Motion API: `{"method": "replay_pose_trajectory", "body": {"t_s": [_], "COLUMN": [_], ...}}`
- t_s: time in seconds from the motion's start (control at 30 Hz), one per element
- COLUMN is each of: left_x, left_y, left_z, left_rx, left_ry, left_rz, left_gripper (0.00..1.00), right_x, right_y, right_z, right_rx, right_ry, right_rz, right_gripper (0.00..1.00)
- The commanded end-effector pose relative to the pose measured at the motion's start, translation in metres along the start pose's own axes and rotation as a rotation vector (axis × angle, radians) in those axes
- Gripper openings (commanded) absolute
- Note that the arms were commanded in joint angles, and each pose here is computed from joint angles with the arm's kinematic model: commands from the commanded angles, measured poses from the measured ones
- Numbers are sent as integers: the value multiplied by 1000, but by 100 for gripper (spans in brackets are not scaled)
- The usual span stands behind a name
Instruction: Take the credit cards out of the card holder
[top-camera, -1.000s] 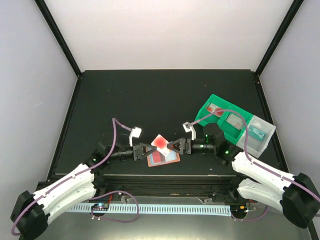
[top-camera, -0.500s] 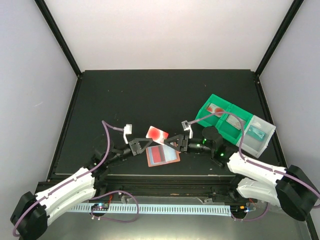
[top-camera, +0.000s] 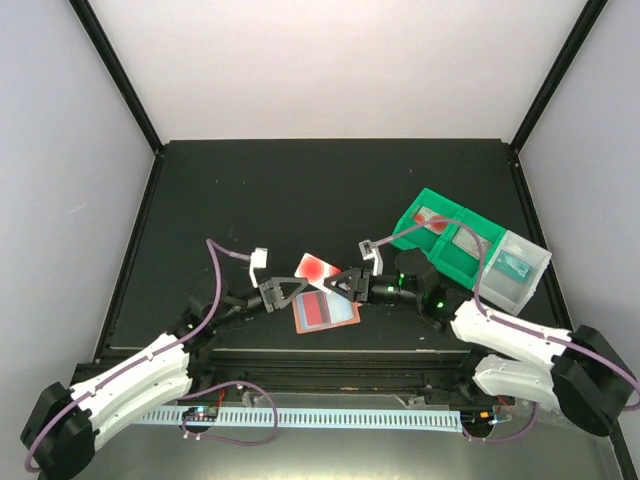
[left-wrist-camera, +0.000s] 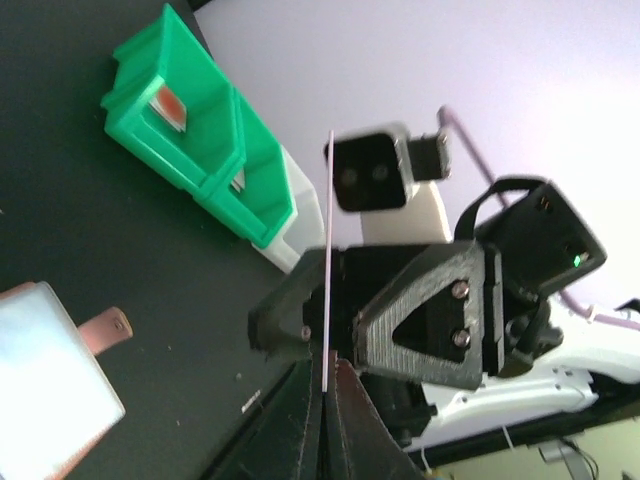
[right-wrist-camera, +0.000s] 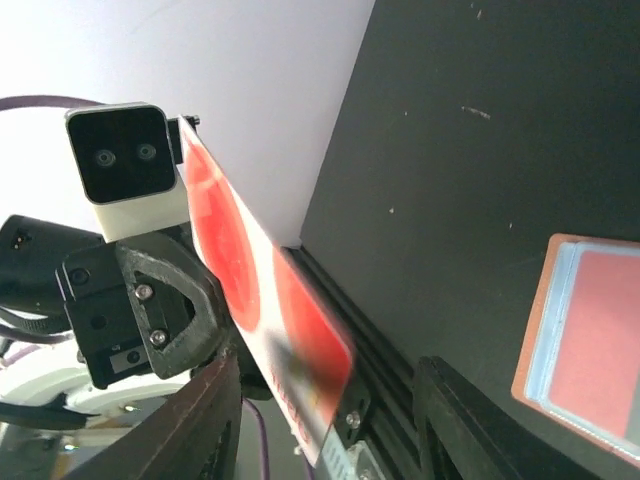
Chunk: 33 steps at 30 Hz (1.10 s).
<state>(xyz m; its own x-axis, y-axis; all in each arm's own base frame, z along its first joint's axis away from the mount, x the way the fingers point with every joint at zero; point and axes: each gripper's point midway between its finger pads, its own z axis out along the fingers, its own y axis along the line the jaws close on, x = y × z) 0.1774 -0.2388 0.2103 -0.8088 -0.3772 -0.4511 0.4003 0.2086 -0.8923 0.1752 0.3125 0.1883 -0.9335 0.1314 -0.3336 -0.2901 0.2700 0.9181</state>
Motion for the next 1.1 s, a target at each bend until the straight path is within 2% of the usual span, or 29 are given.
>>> {"method": "replay_pose_trajectory", "body": {"t_s": [0.0, 0.2, 0.37, 0.5, 0.63, 0.73, 0.9, 1.07], "left_x": [14, 39, 63, 74, 81, 85, 87, 90], "left_y": [-26, -22, -33, -34, -33, -33, -36, -36], "left_z": [0, -6, -10, -14, -17, -20, -22, -22], "left_rx": [44, -1, 86, 115, 129, 143, 166, 191], "left_ry": [139, 322, 492, 562, 603, 628, 626, 630], "left_rz": [145, 213, 208, 206, 196, 199, 212, 204], "left_gripper": [2, 2, 2, 2, 2, 1, 2, 2], "right_x": [-1, 7, 0, 2, 14, 21, 23, 36], "right_y": [0, -4, 32, 54, 72, 72, 67, 50], "right_z": [-19, -57, -74, -69, -56, -45, -27, -14], "right_rx": [176, 364, 351, 286, 153, 97, 56, 29], "right_ry": [44, 148, 174, 249, 339, 392, 437, 524], "right_rz": [-251, -487, -614, -686, -699, -677, -636, -592], "right_gripper": [52, 56, 55, 50, 45, 45, 55, 50]}}
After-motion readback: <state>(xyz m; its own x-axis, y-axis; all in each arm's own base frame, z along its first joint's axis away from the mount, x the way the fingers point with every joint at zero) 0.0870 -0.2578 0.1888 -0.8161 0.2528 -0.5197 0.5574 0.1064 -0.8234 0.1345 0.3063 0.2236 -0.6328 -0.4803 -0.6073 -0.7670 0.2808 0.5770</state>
